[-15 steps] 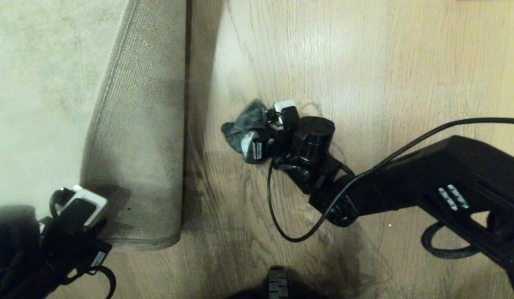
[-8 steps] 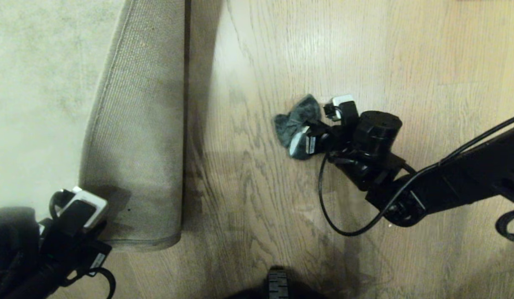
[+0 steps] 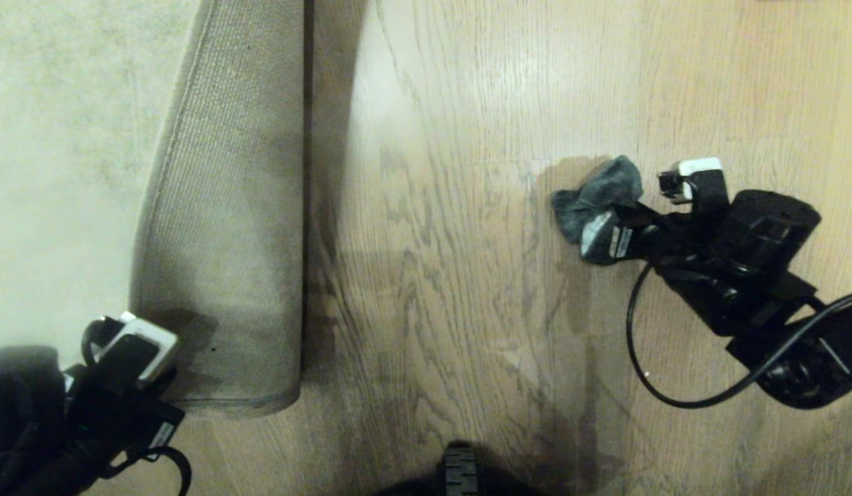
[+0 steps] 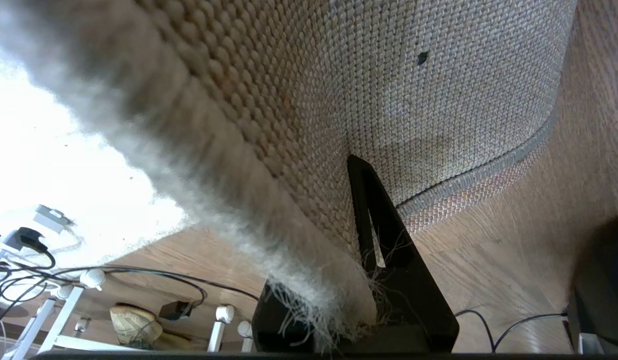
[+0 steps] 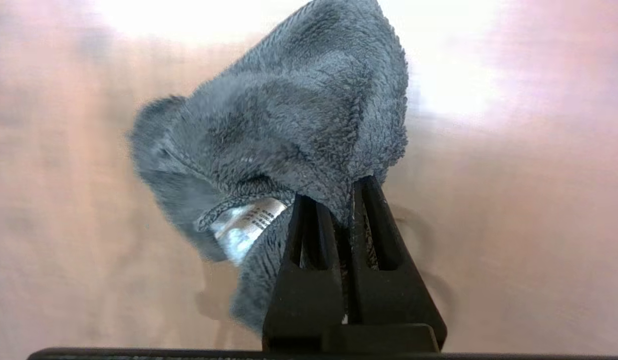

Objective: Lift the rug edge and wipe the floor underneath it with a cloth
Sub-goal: Wipe the floor under the carpet with a rag

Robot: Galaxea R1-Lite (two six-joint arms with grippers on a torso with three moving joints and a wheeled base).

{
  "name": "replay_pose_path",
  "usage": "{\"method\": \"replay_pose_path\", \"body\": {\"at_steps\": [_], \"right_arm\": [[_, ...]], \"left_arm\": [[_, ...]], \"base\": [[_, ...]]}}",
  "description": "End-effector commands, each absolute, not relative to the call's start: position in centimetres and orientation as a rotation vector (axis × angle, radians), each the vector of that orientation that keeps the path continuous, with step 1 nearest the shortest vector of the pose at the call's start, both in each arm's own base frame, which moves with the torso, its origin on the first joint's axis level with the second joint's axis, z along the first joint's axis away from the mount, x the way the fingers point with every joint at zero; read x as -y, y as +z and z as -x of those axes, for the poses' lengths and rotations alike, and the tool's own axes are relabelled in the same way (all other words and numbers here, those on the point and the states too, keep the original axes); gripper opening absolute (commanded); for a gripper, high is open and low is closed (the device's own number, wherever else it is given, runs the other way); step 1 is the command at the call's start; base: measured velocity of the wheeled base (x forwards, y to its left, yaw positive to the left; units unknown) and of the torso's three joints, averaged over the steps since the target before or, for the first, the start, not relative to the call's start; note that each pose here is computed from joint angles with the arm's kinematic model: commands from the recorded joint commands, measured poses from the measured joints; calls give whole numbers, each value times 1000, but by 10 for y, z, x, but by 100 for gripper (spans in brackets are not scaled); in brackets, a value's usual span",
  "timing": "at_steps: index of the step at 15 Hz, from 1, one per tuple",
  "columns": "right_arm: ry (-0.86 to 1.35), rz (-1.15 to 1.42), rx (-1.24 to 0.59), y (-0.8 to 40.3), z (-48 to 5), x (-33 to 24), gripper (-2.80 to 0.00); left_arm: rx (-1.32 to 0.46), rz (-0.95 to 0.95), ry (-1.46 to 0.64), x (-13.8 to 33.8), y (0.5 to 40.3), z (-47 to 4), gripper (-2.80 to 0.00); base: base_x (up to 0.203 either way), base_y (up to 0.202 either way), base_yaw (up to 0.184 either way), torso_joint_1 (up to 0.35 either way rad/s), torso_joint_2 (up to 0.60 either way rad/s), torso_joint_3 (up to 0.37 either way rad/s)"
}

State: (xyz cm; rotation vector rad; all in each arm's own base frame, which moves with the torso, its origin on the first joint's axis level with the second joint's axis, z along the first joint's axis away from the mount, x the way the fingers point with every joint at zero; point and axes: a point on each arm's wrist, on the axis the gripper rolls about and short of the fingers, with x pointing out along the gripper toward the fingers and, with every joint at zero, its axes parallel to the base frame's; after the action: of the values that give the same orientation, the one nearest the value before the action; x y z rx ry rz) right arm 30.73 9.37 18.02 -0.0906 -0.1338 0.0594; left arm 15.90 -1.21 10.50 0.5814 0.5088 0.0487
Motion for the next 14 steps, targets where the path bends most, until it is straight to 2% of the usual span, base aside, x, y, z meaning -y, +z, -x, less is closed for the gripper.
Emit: {"method": "replay_pose_path", "body": {"at_steps": [1, 8, 14], "right_arm": [[-16, 84, 177, 197, -279, -63, -280], [-95, 92, 155, 190, -190, -27, -280], [-312, 129, 62, 155, -118, 4, -280]], "left_arm": [[-509, -586, 50, 12, 105, -159, -280], [-506, -588, 50, 12, 105, -159, -280], [-506, -590, 49, 12, 105, -159, -280]], "base": [[0, 0, 0, 0, 0, 0], [0, 0, 0, 0, 0, 0], [0, 0, 0, 0, 0, 0]]}}
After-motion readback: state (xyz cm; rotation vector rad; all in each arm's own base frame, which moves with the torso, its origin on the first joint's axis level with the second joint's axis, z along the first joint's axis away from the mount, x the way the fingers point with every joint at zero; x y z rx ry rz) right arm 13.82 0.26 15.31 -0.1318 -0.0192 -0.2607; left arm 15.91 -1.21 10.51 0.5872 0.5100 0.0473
